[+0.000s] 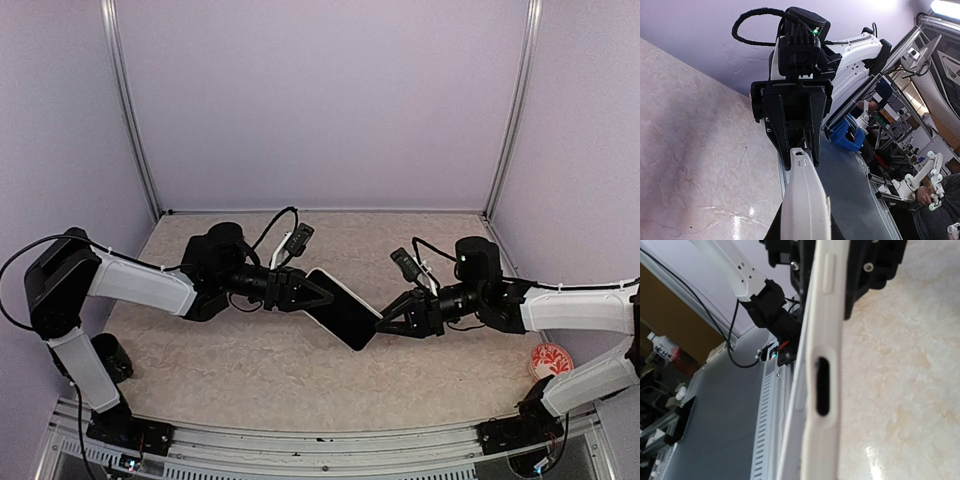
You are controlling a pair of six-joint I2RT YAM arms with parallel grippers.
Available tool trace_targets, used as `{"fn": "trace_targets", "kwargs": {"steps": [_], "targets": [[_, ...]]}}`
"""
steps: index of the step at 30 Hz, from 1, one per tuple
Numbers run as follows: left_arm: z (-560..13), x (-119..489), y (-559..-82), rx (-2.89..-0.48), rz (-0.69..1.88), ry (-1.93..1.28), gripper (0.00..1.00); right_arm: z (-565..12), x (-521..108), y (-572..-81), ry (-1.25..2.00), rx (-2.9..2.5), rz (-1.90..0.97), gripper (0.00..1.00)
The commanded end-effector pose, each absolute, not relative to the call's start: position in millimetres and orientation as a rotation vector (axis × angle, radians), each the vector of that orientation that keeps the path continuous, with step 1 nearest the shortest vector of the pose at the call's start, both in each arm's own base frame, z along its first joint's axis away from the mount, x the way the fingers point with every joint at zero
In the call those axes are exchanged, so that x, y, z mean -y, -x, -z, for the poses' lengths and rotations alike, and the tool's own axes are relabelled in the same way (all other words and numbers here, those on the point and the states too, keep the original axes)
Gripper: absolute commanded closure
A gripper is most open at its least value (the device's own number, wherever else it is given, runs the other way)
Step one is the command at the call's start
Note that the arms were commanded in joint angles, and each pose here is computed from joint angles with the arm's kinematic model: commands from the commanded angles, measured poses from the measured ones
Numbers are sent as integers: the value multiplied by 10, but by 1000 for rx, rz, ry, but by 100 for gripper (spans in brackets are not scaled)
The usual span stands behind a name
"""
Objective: Put the phone into the phone case
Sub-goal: Press the phone with the phone case at the bottom corners of the phone case.
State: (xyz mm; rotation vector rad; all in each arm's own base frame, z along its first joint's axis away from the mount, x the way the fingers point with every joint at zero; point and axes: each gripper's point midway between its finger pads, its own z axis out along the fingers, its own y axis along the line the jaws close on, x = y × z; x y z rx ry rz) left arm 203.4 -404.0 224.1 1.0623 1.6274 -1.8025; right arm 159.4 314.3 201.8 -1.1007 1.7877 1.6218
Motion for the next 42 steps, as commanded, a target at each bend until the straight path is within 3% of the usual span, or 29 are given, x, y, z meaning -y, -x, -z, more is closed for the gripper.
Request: {"fn": "trace_targets", "kwargs": {"steps": [1, 11, 17, 25, 28, 35, 42], "targets": [[-2377, 4079, -2037, -1549, 1792, -1077, 93, -2093, -3171, -1519, 1146, -1712, -1673, 77], [-2306, 4129, -2052, -1570, 1802, -1062, 92, -2027, -3207, -1638, 1088, -1773, -1633, 100], [-2281, 4137, -2079, -1582, 1797, -1047, 83, -1974, -3205, -1759, 1034, -1833, -1553, 100], [-2260, 4136, -2101, -1590, 1794, -1036, 81, -1958, -3173, -1795, 1014, -1844, -1502, 100], [-2261, 4137, -2088, -1587, 1797, -1042, 82, -1951, -3175, -1809, 1006, -1848, -1494, 100], [-2248, 4132, -2070, -1586, 1799, -1046, 99, -1939, -3182, -1833, 997, -1856, -1490, 100], [-2238, 4129, -2075, -1583, 1796, -1039, 100, -1882, -3192, -1842, 994, -1875, -1492, 100]]}}
